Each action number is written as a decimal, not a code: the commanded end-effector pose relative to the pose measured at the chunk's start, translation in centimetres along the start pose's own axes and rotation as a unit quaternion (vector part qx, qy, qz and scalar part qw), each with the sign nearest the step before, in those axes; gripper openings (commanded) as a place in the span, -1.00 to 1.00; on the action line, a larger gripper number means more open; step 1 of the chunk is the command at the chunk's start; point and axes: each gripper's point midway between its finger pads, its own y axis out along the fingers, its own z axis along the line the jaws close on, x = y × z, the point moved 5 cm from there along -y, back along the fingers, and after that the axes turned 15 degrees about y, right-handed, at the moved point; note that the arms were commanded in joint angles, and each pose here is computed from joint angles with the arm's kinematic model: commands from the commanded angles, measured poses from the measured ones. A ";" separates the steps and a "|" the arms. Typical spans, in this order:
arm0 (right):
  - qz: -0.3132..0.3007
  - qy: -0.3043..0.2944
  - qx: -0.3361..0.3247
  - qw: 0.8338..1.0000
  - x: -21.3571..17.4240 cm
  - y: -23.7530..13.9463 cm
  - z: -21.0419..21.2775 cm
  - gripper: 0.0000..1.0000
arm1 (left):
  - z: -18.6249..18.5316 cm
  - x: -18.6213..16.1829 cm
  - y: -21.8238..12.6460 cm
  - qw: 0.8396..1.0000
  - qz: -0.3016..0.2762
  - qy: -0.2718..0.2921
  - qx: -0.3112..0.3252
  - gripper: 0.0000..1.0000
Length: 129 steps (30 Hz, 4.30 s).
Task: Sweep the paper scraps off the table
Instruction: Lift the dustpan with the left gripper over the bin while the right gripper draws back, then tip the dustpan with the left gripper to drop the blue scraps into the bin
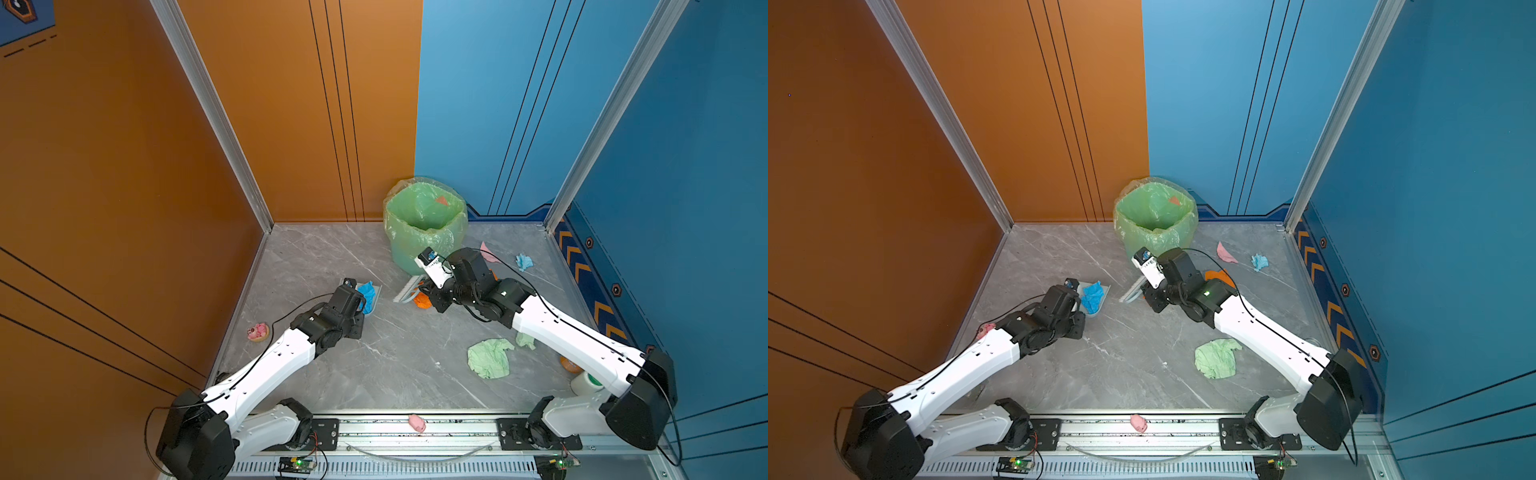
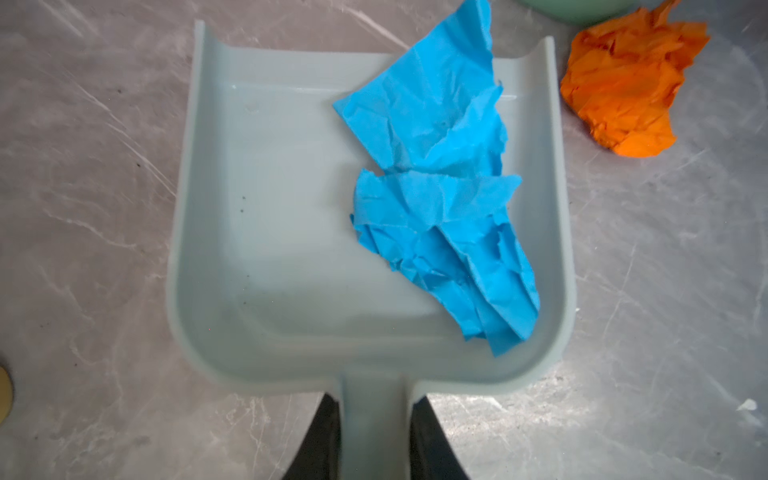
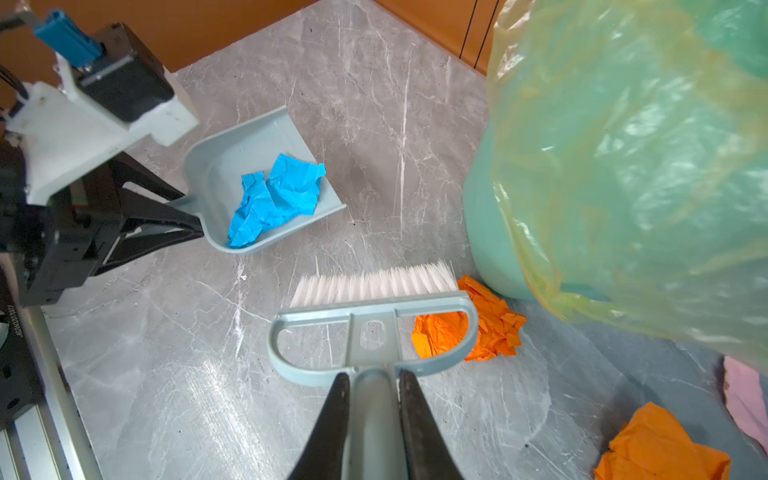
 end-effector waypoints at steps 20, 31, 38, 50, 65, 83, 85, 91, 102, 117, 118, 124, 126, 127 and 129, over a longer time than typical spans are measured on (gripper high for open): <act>-0.010 0.089 0.033 0.995 -3.7 -5.3 -3.6 -1.00 | 4.6 13.1 -6.1 0.995 -0.081 0.039 0.052 -1.00; -0.016 0.113 0.033 0.993 -5.4 -6.4 -3.9 -1.00 | 5.0 20.2 -7.0 0.989 -0.126 0.056 0.056 -1.00; -0.027 0.135 0.018 0.990 -6.7 -7.0 -4.3 -1.00 | 4.4 25.3 -6.7 0.983 -0.165 0.071 0.042 -1.00; -0.054 0.163 -0.029 0.985 -8.1 -8.6 -5.3 -1.00 | 2.7 32.5 -4.6 0.970 -0.214 0.115 0.029 -1.00; -0.077 0.203 -0.059 0.974 -8.7 -9.3 -6.0 -1.00 | -0.9 34.3 0.1 0.967 -0.217 0.133 -0.025 -1.00; -0.077 0.198 -0.054 0.976 -7.4 -6.6 -6.3 -1.00 | -1.6 33.8 2.6 0.932 -0.154 0.301 0.133 -1.00; -0.071 0.196 -0.053 0.977 -7.1 -6.2 -6.3 -1.00 | -1.7 33.6 3.0 0.923 -0.141 0.324 0.150 -1.00; -0.071 0.193 -0.043 0.978 -6.5 -5.1 -6.3 -1.00 | -1.5 33.4 3.4 0.896 -0.109 0.384 0.194 -1.00; -0.064 0.194 -0.045 0.978 -6.1 -3.7 -6.6 -1.00 | -0.9 33.7 2.2 0.849 -0.082 0.464 0.240 -1.00; -0.055 0.193 -0.041 0.979 -6.5 -3.6 -6.4 -1.00 | -1.3 34.3 2.7 0.763 -0.045 0.576 0.289 -1.00; -0.055 0.194 -0.042 0.979 -6.6 -3.5 -6.4 -1.00 | -1.1 34.4 2.8 0.755 -0.039 0.584 0.295 -1.00; -0.054 0.195 -0.036 0.979 -6.5 -3.0 -6.3 -1.00 | -0.8 34.7 2.0 0.732 -0.035 0.609 0.305 -1.00; -0.053 0.194 -0.034 0.979 -6.5 -2.8 -6.2 -1.00 | -0.8 35.0 1.7 0.727 -0.040 0.612 0.311 -1.00; -0.052 0.193 -0.034 0.979 -6.4 -2.7 -6.1 -1.00 | -0.9 35.2 1.4 0.722 -0.042 0.615 0.315 -1.00; -0.050 0.192 -0.031 0.980 -6.4 -2.5 -6.0 -1.00 | -1.1 35.3 1.3 0.710 -0.042 0.630 0.313 -1.00</act>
